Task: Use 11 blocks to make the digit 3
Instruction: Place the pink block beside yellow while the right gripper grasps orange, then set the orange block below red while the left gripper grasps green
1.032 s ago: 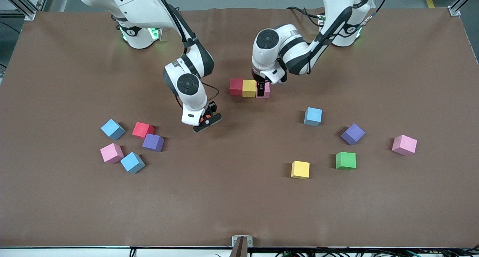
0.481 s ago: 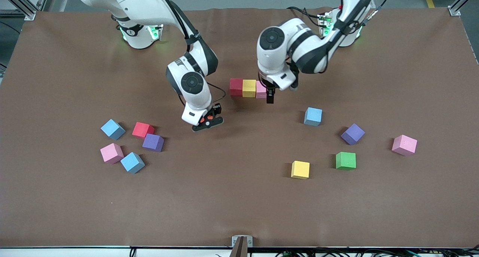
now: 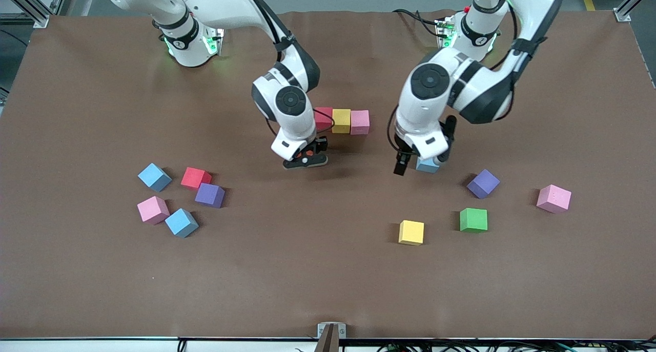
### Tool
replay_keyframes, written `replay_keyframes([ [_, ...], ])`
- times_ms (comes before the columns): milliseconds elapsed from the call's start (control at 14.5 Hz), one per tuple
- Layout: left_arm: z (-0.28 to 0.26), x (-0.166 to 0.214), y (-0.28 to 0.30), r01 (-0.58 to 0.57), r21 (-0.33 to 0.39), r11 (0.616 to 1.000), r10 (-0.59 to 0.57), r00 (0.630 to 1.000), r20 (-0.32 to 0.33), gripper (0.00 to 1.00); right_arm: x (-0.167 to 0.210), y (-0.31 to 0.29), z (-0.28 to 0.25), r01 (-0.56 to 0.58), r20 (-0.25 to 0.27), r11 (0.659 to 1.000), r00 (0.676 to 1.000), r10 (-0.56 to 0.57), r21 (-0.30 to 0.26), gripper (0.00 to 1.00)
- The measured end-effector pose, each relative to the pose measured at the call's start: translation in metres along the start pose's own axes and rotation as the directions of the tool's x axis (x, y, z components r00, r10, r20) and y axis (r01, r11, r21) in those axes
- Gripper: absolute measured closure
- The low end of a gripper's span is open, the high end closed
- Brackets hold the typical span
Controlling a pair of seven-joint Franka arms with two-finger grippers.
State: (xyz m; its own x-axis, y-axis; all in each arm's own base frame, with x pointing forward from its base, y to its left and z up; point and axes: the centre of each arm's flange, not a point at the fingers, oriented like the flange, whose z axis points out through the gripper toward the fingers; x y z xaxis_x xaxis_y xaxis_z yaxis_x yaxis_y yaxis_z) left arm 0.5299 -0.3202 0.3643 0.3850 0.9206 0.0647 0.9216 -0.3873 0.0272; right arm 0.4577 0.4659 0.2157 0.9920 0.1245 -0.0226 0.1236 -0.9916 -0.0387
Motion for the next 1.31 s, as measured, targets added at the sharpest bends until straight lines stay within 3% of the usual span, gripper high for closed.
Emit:
replay_keyframes([
  [206,0.003,0.039,0.017,-0.105,-0.017,0.994,0.105,0.994,-0.028,0.0,-0.015,-0.022,0.015,-0.047,-0.001,0.999,0.999,0.047,0.005,0.37],
  [481,0.01,0.096,0.031,-0.245,-0.016,0.97,0.244,0.97,-0.018,0.0,-0.028,-0.038,0.016,-0.074,0.004,0.997,0.997,0.074,0.001,0.37],
  [894,0.007,0.162,0.037,-0.466,-0.026,0.884,0.466,0.884,-0.025,0.0,-0.037,-0.044,0.017,-0.066,0.023,0.998,0.998,0.066,-0.015,0.37],
  [1307,0.002,0.213,0.034,-0.577,-0.027,0.816,0.576,0.816,-0.039,0.0,-0.039,-0.044,0.018,-0.045,0.049,0.998,0.998,0.047,-0.036,0.37],
])
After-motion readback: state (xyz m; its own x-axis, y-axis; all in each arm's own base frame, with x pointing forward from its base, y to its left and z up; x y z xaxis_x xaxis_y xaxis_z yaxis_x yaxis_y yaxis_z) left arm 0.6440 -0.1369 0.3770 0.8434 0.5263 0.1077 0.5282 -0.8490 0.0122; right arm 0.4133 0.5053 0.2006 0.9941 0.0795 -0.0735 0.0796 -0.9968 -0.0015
